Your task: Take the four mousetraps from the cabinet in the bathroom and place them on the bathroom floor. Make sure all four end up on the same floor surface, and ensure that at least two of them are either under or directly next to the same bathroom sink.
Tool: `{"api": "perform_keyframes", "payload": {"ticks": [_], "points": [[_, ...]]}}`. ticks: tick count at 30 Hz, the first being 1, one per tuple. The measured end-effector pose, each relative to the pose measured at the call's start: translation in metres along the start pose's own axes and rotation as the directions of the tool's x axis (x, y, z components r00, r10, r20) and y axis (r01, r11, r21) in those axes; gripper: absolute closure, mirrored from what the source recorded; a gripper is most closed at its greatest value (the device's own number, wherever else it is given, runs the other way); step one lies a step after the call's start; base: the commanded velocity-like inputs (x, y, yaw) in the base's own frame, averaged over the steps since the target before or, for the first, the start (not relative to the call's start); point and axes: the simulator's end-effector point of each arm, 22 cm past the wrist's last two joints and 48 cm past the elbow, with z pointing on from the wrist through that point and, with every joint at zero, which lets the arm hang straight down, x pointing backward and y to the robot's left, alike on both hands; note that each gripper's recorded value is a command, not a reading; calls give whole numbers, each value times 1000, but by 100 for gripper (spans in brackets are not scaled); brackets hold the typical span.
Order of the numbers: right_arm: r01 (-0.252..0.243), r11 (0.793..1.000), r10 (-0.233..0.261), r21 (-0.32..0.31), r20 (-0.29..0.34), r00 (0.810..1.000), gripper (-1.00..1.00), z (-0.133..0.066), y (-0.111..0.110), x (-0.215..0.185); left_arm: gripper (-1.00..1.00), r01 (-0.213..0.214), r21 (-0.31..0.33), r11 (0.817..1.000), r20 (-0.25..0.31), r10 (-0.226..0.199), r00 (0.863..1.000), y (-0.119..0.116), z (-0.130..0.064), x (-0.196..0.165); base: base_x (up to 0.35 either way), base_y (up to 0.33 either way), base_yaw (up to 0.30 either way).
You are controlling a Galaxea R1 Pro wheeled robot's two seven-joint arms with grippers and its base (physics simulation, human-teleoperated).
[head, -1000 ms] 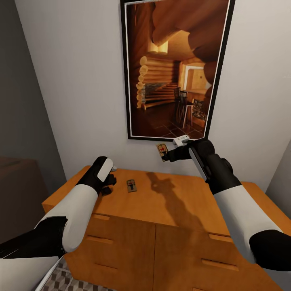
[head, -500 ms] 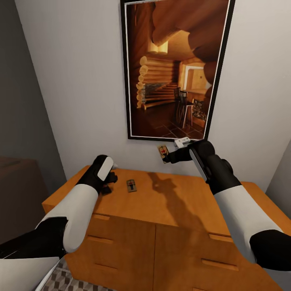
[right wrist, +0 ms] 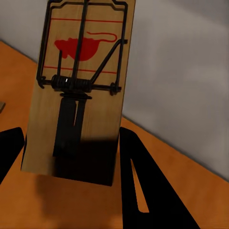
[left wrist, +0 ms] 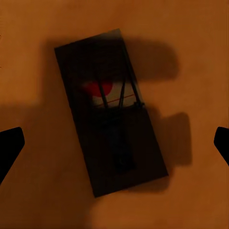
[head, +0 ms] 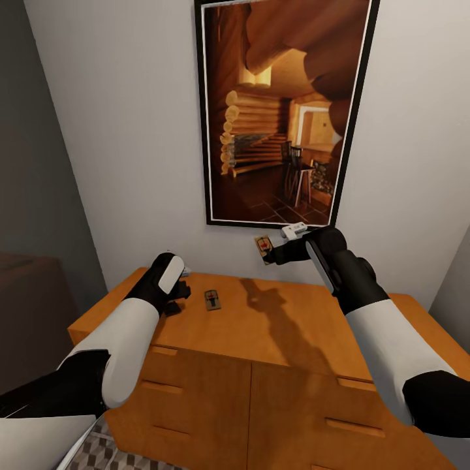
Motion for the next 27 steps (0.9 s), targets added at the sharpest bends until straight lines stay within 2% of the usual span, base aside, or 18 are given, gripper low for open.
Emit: {"api": "perform_keyframes", "payload": {"ticks": [8, 16, 27], "points": [[-38, 999, 38, 13, 3, 999, 100, -1, -12, 1, -100, 3, -21, 1000, 11, -3, 1000, 4, 0, -2, 0, 0, 0], [-80, 997, 80, 16, 17, 997, 100, -4, -22, -1, -100, 32, -42, 999, 42, -31, 999, 9, 0, -9, 0, 0, 0], [-84, 996, 83, 17, 16, 996, 100, -4, -23, -1, -100, 38, -46, 998, 43, -36, 998, 10, 1, -8, 0, 0, 0]]}}
